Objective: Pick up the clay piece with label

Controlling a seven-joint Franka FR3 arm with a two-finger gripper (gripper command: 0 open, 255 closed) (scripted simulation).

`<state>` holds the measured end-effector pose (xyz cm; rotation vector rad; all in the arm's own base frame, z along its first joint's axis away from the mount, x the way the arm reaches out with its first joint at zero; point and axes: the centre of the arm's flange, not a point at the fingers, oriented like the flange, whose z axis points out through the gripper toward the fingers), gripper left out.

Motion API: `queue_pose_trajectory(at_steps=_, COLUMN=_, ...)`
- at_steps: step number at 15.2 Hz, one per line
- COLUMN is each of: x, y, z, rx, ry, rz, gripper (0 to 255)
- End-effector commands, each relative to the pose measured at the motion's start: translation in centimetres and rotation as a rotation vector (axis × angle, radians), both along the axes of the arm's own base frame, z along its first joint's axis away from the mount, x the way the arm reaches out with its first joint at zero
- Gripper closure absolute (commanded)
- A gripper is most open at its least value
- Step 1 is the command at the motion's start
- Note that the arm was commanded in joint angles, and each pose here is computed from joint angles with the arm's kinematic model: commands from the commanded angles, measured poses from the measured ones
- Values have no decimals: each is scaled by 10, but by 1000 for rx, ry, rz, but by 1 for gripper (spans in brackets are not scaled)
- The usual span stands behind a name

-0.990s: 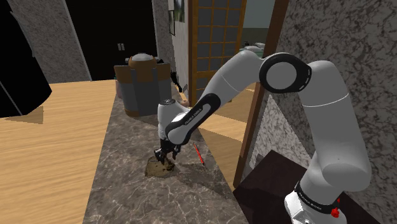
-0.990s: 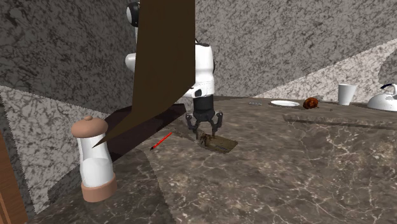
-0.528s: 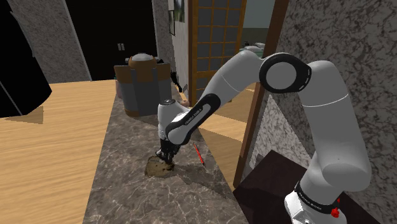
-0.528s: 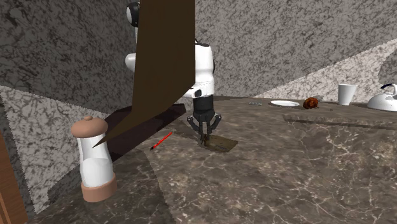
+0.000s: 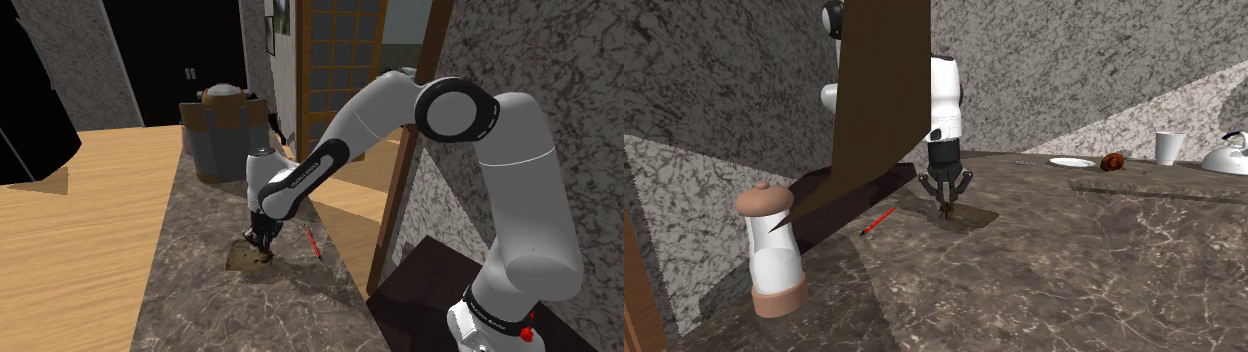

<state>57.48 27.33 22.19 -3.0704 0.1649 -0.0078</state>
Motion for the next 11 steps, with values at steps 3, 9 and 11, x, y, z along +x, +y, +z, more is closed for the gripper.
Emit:
queue_pose_trajectory(at_steps=3, x=-1, y=0, z=22, rx=0, ry=0, rz=0, gripper=255)
queue_pose_trajectory(at_steps=9, x=-1, y=0, z=54, rx=0, ry=0, rz=0, gripper=255)
queue_pose_trajectory(at_steps=11, x=-1, y=0, z=54, rx=0, ry=0, rz=0, gripper=255)
